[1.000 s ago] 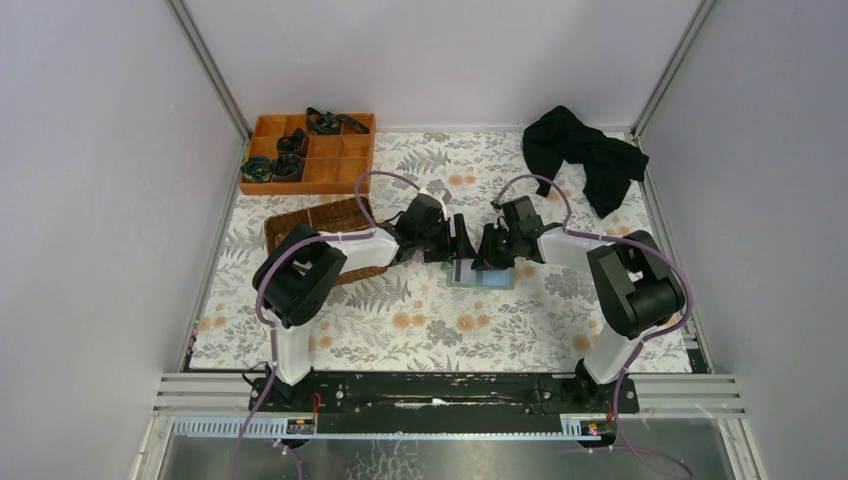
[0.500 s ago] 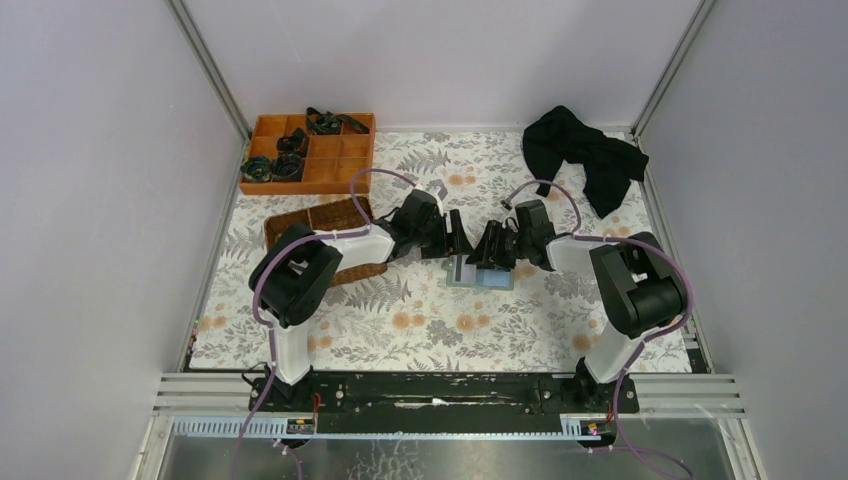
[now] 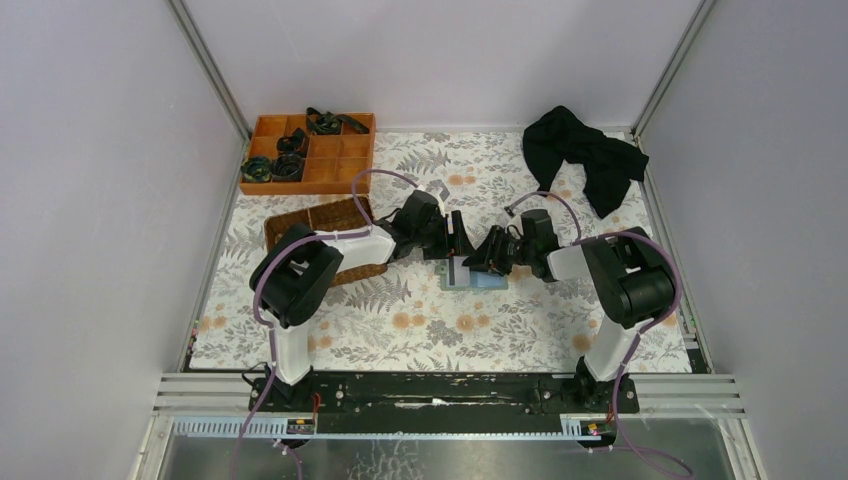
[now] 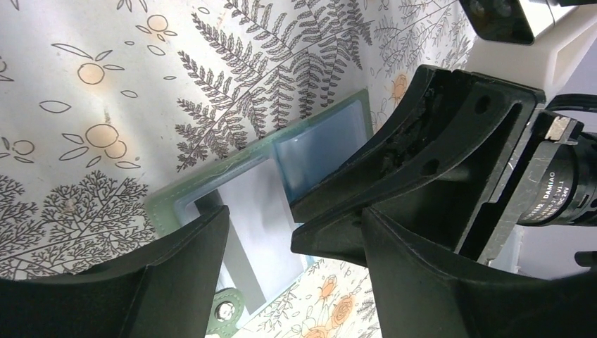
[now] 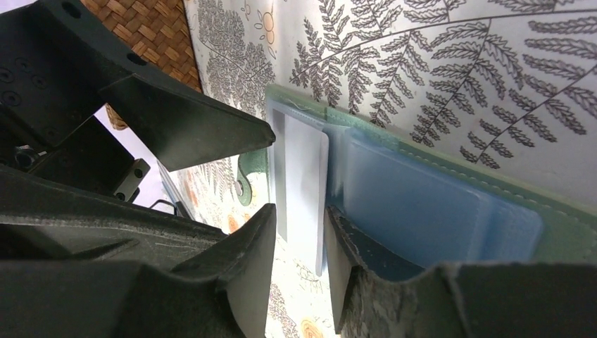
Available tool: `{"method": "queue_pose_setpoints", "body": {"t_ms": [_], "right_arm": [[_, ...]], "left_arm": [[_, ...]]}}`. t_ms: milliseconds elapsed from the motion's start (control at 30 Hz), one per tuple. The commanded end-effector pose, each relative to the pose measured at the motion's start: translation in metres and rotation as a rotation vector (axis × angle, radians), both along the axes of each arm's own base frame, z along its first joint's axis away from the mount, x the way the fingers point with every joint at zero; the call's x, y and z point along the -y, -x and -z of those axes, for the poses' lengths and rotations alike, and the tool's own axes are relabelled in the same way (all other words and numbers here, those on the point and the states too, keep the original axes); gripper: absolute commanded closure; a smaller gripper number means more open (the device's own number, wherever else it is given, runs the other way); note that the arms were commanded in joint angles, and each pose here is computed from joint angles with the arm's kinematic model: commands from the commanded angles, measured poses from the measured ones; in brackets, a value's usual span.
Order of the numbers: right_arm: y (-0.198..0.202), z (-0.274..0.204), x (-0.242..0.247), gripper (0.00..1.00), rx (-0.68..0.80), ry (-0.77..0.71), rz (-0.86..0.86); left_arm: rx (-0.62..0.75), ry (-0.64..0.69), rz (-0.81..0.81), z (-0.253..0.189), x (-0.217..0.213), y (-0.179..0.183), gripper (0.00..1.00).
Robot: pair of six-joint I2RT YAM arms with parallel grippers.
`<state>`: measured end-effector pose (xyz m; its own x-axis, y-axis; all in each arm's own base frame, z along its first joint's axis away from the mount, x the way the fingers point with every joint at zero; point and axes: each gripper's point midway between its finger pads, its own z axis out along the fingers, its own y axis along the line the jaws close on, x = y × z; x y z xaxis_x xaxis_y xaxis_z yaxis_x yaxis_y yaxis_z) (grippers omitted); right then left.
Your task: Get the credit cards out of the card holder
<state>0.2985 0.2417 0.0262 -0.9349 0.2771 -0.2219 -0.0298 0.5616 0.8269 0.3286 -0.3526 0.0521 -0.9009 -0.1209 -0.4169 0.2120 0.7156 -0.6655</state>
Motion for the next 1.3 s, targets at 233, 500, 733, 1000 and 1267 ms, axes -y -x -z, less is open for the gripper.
{"method": "queue_pose_setpoints", "body": {"t_ms": [233,500,733,1000,1267], "right_arm": [[-0.002,-0.044,-0.017,0.69,0.099,-0.177,-0.074],[0.001,-0.044,-0.022,0.74,0.078,-0.249,-0.091],[0.001,-0.041,-0.027,0.75,0.072,-0.299,-0.107],[-0.005,-0.017,-0.021,0.84,0.046,-0.194,-0.077],[-0.008,-0.006,-0.017,1.0,0.028,-0.132,-0.057]], "left_arm": [[-0.017,0.04,0.031,0.01,0.012,0.008,0.24],[-0.029,0.046,0.025,0.015,0.01,0.01,0.24],[-0.033,0.057,0.029,0.015,0.011,0.009,0.24],[-0.026,0.054,0.03,0.012,0.01,0.009,0.25],[0.044,0.009,0.009,-0.008,-0.001,0.003,0.25]]}}
